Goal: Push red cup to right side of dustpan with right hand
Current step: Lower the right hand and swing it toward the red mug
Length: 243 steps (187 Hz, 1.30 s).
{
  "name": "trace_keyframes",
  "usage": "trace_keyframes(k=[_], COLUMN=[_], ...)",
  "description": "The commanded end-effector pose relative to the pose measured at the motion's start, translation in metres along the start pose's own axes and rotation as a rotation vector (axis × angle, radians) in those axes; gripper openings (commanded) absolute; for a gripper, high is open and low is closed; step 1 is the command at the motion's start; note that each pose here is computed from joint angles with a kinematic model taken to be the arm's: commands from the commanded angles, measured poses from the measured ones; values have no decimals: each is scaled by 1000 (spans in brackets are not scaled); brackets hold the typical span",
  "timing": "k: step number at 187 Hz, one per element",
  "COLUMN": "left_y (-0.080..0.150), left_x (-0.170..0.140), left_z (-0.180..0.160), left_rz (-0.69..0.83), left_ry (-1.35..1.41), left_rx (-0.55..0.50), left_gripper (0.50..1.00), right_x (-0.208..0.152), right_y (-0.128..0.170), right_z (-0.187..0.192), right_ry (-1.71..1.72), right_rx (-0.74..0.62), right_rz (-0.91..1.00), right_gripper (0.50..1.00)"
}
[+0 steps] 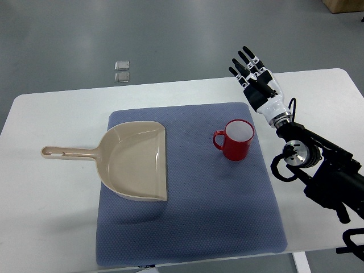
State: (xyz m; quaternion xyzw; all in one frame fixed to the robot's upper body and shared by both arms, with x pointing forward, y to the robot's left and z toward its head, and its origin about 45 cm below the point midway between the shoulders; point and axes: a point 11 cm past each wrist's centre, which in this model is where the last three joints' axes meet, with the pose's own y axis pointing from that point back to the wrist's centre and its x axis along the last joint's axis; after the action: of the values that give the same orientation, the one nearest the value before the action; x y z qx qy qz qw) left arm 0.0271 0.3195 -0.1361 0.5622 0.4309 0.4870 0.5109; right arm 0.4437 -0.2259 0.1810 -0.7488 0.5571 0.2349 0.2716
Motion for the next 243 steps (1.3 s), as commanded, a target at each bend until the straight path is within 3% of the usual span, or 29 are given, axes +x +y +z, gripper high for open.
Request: trace_keyframes(k=[1,66,108,178,243], left_y=[0,0,0,0,0], left_x=[-1,0,-1,-1,-1], left_z=[0,0,0,0,0], left_rz=[-2,0,-2,-2,-2], left_ry=[0,3,0,0,0], left_rx=[-2,-2,-2,-2,-2], left_gripper=[1000,1000,1000,1000,1000], right_x=[1,-6,8,46,57], right_y=[0,3,23,55,78], right_z=[0,-2,-8,-47,-21], right_ry=[2,15,269,549,674], right_rx=[-3,-40,-210,-301,-439], right_rz=[1,-111,-262,-348,-394], right_gripper=[934,934,934,934,934])
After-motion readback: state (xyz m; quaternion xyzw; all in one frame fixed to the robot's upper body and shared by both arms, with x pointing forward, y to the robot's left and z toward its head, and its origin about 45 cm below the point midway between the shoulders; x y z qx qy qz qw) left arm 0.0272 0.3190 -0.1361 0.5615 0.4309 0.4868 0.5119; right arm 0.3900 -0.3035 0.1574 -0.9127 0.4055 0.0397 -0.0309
